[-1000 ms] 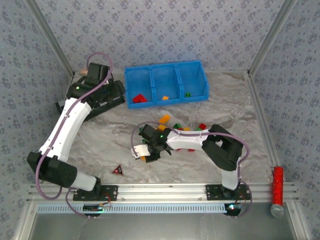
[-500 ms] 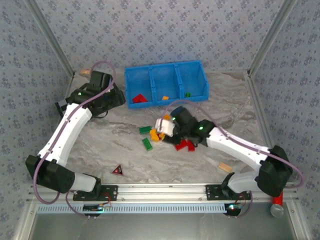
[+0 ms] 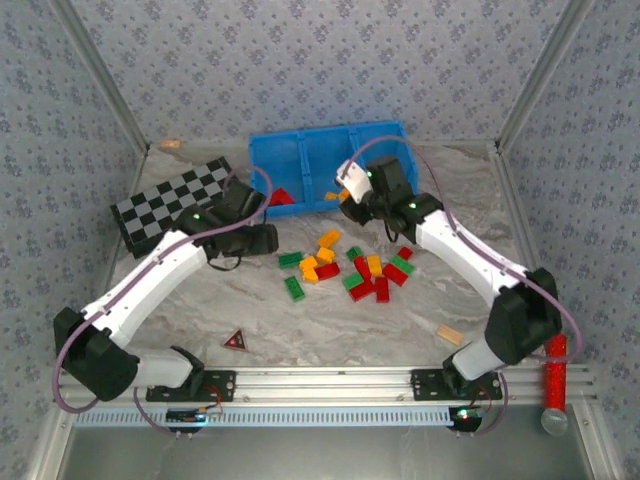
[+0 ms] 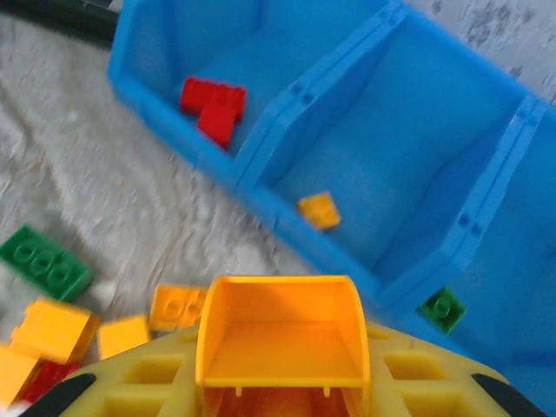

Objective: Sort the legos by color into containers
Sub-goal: Place the lego in the container.

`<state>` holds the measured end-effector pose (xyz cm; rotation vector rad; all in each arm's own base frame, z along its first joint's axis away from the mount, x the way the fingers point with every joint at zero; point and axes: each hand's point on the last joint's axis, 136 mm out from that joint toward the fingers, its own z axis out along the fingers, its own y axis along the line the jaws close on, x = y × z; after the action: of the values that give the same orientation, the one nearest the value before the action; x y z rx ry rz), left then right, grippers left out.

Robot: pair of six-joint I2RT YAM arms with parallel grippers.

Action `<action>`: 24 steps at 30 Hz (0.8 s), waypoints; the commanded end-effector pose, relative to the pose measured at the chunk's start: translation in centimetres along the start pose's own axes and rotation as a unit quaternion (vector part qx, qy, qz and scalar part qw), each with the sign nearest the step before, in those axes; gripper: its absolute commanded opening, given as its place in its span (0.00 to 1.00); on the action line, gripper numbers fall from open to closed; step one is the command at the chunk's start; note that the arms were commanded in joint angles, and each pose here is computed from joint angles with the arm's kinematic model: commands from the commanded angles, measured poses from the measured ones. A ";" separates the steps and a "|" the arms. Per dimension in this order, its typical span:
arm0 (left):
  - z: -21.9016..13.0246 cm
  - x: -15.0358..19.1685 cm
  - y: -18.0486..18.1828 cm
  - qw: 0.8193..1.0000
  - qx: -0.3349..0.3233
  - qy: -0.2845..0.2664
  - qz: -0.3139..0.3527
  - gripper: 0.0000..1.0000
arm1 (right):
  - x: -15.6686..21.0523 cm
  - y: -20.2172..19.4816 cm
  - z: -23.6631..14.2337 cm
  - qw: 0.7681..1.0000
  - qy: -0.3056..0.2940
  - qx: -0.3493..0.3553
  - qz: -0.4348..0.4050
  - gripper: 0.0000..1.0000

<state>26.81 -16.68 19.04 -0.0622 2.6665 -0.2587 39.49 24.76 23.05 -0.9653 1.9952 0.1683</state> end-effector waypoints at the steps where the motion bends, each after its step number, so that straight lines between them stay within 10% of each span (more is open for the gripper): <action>1: 0.1 0.9 -0.4 1.000 -0.001 -0.010 -0.008 0.68 | -2.2 -2.0 2.6 1.000 -0.016 0.021 0.015 0.15; 24: 3.4 7.6 -10.4 0.981 0.099 0.016 0.165 0.71 | -0.8 -3.9 18.7 0.995 0.062 -0.001 0.078 0.21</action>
<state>21.20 -25.35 13.06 0.3169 2.6932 -0.3723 54.24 30.99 13.91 -0.8504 2.1595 0.1906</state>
